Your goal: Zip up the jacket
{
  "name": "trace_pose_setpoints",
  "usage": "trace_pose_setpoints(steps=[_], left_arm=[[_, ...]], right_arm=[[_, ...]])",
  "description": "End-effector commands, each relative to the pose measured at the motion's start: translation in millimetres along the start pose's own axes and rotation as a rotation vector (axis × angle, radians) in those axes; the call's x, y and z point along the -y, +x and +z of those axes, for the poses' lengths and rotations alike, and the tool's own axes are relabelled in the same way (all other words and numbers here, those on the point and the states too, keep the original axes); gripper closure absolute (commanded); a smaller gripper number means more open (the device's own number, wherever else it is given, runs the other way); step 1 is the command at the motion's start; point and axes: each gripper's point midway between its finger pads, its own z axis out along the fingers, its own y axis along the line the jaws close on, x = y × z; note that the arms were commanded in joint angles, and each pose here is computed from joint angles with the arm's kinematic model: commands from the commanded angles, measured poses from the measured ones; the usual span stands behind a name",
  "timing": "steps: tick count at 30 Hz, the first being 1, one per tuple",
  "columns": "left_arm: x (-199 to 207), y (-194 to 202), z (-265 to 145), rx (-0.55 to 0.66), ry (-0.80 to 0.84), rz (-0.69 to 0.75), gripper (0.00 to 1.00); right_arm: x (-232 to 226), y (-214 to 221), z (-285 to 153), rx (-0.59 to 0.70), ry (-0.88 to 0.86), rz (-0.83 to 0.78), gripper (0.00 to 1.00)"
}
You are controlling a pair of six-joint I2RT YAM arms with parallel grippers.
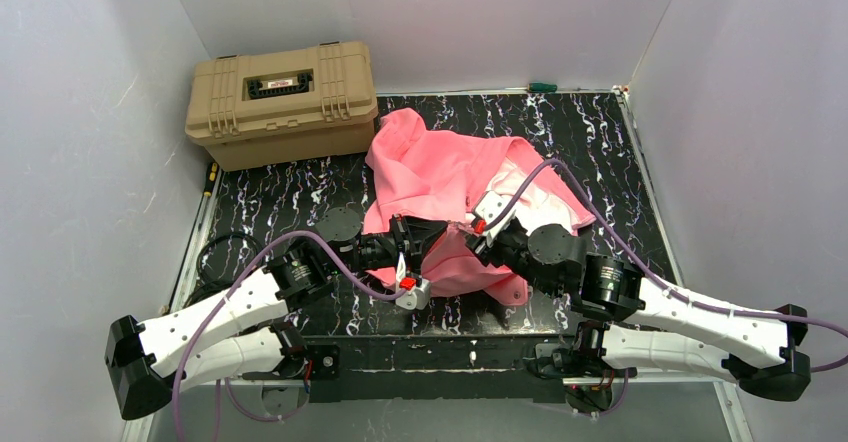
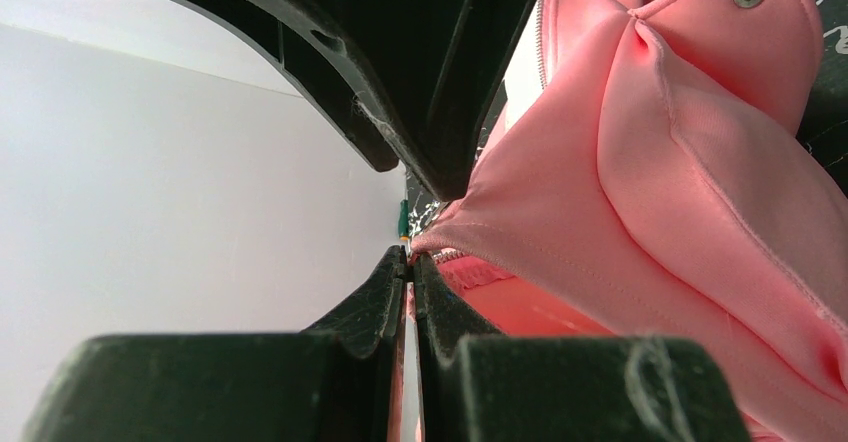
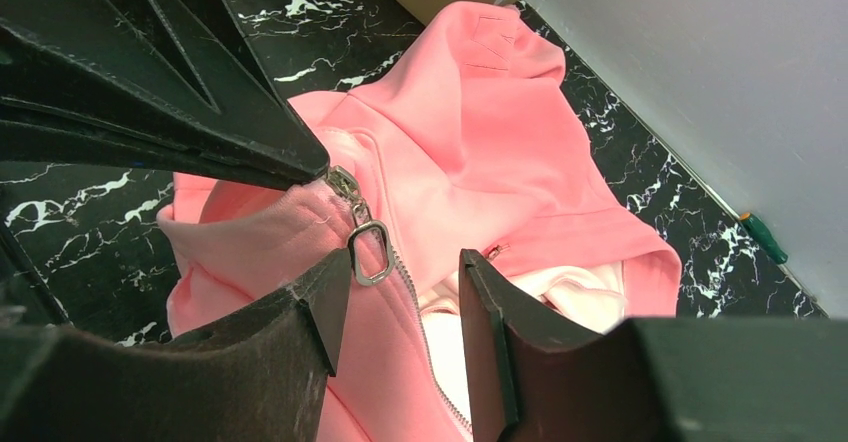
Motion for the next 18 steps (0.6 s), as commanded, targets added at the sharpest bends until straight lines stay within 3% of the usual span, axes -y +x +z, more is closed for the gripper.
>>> trace_pose_setpoints(steps=[1,8,12,18], left_arm=[[-13,-13,-5,0.045,-0.036,0.03,1.0],[-15,-13,-4,0.042,-0.038,0.031,1.0],[-15,-14,-5,0.044,-0.039,0.035,1.0],[-16,-15,-6,0.046,-0.044,0.037,1.0]], right_arm=[[12,-28,-5,0.078,0.035,0.029,0.49],[-5,-18,2,0.057,-0.022,0.05,0.56],[-6,-19,5,0.068,-0.02,0.051,0.5],[-2,-18,11,0.07,0.012,0.028,0.52]])
